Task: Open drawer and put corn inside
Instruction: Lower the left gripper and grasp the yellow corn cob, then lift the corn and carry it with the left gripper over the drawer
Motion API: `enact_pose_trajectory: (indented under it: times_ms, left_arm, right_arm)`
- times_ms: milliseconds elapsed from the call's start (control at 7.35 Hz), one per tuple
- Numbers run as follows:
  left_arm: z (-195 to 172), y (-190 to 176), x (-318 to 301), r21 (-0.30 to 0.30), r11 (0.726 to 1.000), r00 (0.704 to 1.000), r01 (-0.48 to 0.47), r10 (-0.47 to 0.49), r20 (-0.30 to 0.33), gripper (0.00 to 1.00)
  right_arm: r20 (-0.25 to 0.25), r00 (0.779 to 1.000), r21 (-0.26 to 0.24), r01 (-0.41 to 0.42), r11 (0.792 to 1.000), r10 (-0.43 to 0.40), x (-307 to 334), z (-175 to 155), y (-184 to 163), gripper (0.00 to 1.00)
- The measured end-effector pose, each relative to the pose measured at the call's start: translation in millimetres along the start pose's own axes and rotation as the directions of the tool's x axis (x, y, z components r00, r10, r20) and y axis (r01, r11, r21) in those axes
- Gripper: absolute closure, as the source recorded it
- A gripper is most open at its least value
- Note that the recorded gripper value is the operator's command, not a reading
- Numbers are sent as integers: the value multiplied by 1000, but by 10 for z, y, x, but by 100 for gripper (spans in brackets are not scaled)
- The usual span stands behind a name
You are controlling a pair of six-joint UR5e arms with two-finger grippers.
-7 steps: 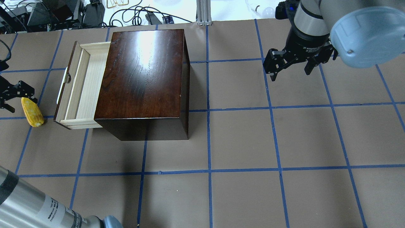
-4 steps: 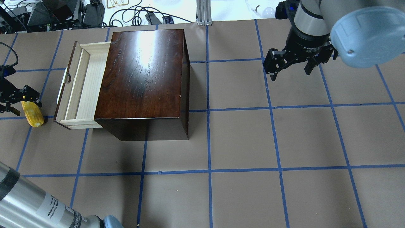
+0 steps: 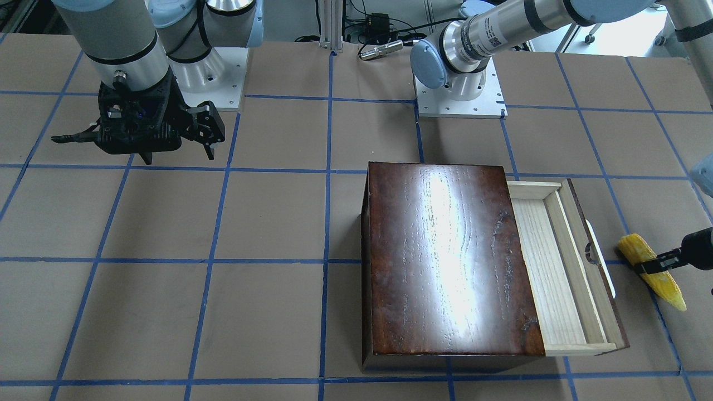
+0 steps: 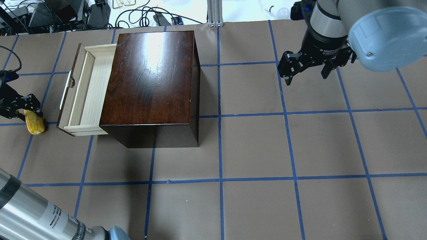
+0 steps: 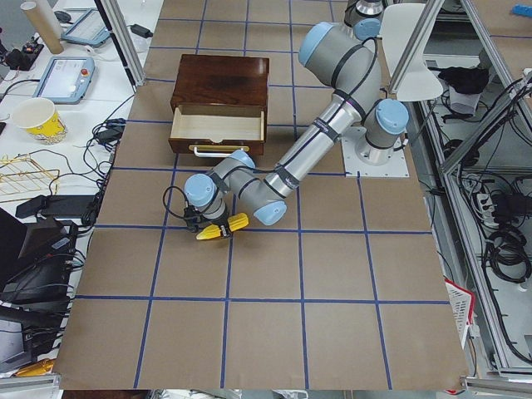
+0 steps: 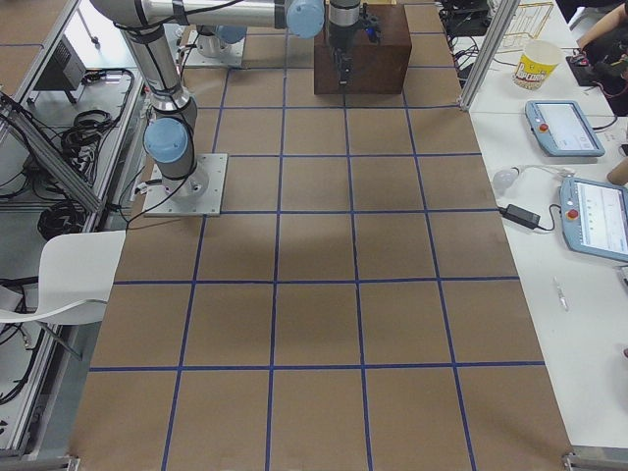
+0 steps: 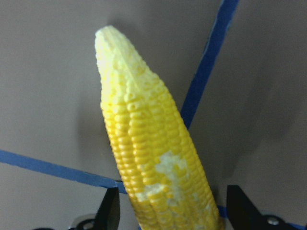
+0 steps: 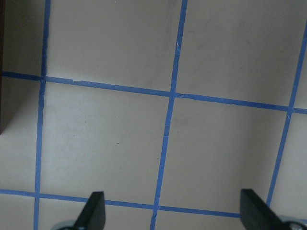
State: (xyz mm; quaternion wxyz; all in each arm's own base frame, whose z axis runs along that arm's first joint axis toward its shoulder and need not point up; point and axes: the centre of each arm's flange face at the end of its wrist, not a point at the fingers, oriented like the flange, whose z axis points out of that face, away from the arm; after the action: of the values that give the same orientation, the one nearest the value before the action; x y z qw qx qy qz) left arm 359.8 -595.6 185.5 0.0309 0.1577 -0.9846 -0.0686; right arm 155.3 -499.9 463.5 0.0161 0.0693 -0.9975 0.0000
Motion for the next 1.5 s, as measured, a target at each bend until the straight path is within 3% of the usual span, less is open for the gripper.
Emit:
enact_pose_trajectory:
  times_ms: [272,817,1497]
  left_arm:
    - [-77,-3,-1,14,1000,1000,-2,2,1,100]
    - [-660,39,122,95,995,1000,-12,11,9,100]
    - [-2350,286,916,172,982,997,-77,71,40,100]
  right_arm:
    - [0,1000,0,1,1000,-1,-5,0,1,0]
    - [0,1000,0,-1,1000,1,6,0,-1,0]
    - [0,1000,0,-1,1000,1,4,0,-1,0]
